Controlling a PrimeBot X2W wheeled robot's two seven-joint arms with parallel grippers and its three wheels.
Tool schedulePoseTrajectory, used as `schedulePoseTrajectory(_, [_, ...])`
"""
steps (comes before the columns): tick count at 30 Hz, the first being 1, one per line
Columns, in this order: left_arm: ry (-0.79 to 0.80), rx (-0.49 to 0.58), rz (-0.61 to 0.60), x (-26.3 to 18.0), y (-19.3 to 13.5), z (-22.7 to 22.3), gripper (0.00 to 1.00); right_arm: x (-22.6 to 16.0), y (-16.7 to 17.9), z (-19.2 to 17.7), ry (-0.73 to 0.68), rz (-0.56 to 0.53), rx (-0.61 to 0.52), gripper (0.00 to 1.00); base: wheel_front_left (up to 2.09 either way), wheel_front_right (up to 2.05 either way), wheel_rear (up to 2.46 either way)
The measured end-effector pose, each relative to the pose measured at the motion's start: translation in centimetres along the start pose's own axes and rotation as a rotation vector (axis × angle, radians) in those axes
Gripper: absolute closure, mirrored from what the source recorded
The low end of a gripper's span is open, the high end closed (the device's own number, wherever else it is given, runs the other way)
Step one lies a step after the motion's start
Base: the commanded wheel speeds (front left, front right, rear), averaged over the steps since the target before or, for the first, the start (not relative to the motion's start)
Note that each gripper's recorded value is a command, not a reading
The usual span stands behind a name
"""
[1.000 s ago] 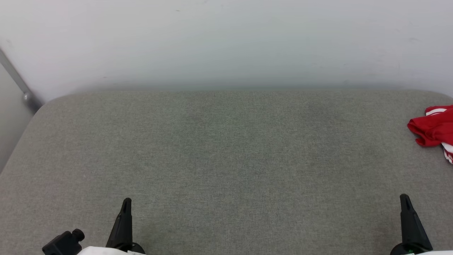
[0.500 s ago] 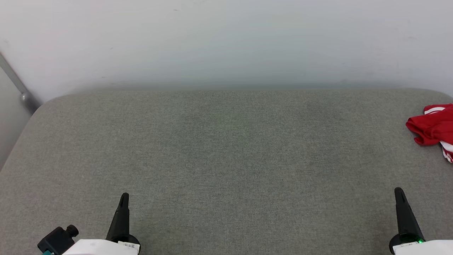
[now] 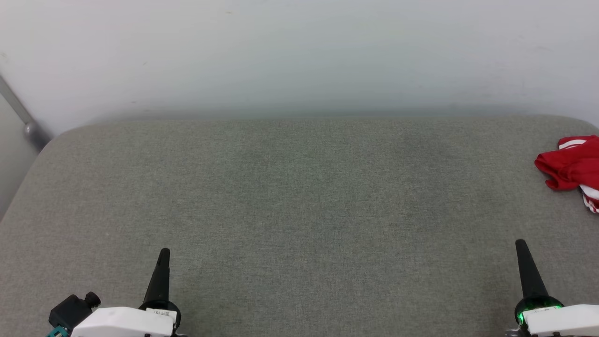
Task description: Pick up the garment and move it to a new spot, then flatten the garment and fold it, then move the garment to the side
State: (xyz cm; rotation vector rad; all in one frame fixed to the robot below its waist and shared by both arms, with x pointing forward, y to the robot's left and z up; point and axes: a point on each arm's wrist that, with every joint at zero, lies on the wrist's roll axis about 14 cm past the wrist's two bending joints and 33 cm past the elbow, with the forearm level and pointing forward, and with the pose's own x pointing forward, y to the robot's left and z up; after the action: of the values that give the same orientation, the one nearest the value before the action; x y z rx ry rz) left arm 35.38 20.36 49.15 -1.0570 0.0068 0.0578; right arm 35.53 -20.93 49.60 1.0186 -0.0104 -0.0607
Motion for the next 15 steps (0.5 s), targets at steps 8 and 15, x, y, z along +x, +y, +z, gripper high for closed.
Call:
schedulePoseTrajectory(8, [0.006,-0.097,0.003,0.56,-0.03,0.08,1.0,0.73,0.26,-0.06,0.007,0.003,0.106,1.0,0.0,0.0,0.0])
schedulePoseTrajectory(15, [0.008,-0.161,0.001,1.0,-0.17,0.15,1.0,1.08,0.35,-0.18,0.016,0.003,0.174,1.0,0.0,0.0,0.0])
